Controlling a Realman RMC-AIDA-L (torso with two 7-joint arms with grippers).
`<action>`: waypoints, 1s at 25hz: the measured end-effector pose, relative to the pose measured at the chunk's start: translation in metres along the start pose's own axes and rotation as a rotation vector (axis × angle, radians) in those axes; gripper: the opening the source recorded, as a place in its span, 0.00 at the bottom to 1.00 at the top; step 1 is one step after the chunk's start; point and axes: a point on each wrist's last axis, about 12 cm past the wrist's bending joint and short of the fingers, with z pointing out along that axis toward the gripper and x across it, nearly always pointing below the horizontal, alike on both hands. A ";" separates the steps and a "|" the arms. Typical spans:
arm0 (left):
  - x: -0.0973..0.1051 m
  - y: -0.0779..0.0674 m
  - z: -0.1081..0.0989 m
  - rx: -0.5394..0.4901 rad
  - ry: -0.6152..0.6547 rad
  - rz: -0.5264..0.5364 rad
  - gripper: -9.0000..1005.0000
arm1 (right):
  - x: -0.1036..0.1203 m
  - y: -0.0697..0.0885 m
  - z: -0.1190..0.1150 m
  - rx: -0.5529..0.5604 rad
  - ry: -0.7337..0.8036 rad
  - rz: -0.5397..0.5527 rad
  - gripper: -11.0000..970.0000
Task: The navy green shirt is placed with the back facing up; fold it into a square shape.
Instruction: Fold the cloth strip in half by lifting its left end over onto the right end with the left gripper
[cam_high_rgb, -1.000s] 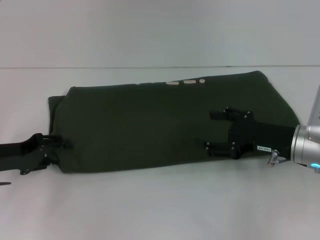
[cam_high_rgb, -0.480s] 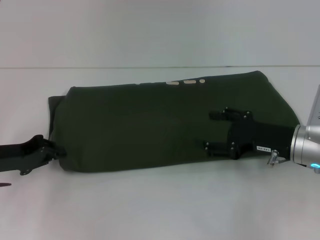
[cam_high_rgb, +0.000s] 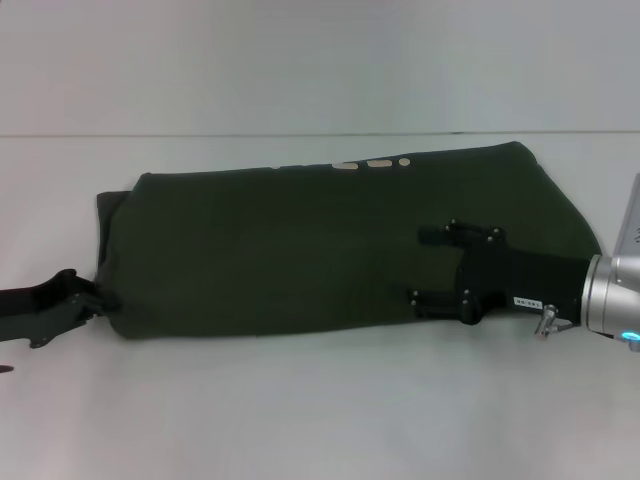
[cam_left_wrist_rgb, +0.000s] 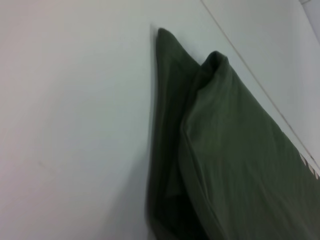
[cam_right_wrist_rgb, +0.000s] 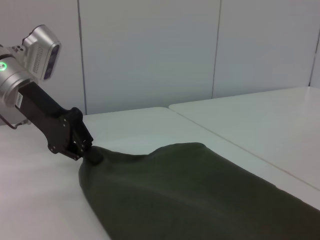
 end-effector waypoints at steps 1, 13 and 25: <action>-0.001 0.001 -0.002 -0.004 -0.007 0.002 0.04 | 0.001 0.001 -0.001 0.002 0.001 0.004 0.92; -0.022 0.019 -0.044 -0.086 -0.132 0.017 0.04 | 0.004 0.002 -0.003 0.003 0.001 0.019 0.92; -0.036 0.016 -0.062 -0.097 -0.156 0.042 0.04 | 0.015 0.005 -0.011 0.030 0.010 0.058 0.92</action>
